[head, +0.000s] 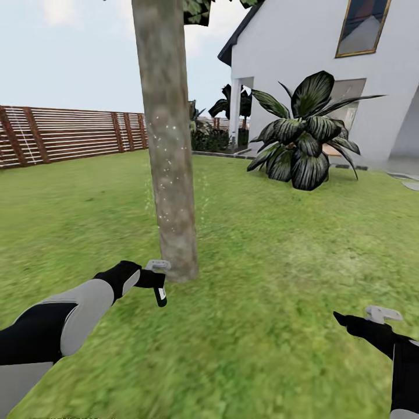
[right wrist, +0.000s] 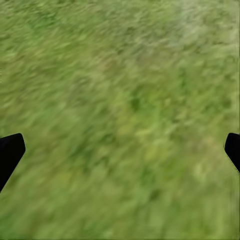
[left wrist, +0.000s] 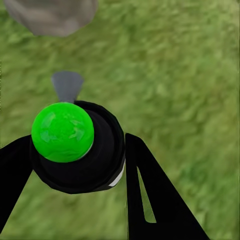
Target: In the garden, pick up the pesticide atomizer on the floor and spray pesticide onto both trees until each tree trunk is fully covered.
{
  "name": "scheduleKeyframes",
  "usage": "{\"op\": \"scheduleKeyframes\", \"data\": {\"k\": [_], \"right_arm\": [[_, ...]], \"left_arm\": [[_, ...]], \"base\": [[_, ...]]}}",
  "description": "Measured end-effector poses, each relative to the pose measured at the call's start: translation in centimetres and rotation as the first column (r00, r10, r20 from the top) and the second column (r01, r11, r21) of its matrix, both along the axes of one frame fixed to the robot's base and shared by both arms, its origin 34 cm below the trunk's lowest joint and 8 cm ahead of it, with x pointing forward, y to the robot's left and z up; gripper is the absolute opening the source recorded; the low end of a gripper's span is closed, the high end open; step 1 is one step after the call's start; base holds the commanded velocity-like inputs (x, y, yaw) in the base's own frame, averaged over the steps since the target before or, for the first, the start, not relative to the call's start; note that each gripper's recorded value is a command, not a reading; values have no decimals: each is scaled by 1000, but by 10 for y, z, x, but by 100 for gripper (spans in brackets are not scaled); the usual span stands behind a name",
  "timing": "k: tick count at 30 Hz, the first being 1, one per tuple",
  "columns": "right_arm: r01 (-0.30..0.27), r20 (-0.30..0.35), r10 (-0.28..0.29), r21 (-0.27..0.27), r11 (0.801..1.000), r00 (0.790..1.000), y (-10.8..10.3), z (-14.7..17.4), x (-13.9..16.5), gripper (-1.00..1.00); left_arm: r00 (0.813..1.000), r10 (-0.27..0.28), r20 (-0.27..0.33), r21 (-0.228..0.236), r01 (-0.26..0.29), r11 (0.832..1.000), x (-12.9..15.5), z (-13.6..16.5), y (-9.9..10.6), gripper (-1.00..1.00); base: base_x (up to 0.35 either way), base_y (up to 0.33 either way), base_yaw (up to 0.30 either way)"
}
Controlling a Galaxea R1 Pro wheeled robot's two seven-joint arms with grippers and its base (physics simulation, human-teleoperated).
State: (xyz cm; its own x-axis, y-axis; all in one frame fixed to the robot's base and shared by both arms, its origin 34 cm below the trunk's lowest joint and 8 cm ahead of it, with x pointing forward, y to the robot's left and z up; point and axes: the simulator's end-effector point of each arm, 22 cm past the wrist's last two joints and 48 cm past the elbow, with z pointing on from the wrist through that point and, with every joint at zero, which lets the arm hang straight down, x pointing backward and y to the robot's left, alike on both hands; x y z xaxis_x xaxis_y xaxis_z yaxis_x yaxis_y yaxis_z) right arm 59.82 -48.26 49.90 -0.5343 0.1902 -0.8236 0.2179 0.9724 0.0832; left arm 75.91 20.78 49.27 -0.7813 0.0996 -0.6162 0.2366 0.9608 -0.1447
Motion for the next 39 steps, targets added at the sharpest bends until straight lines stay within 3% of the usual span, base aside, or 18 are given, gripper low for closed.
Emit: {"op": "scheduleKeyframes", "data": {"k": [13, 25, 39], "right_arm": [[0, 0, 0, 0, 1000, 1000, 0, 0, 0, 100], [0, 0, 0, 1, 1000, 1000, 0, 0, 0, 100], [0, 0, 0, 1, 1000, 1000, 1, 0, 0, 100]], "left_arm": [[1000, -1, -1, 0, 1, 1000, 0, 0, -1, -100], [1000, -3, -1, 0, 3, 1000, 0, 0, -2, -100], [1000, -4, -4, -1, 4, 1000, -2, -2, -2, -100]], "base": [[184, -275, 227], [9, -318, 29], [0, -322, 240]]}}
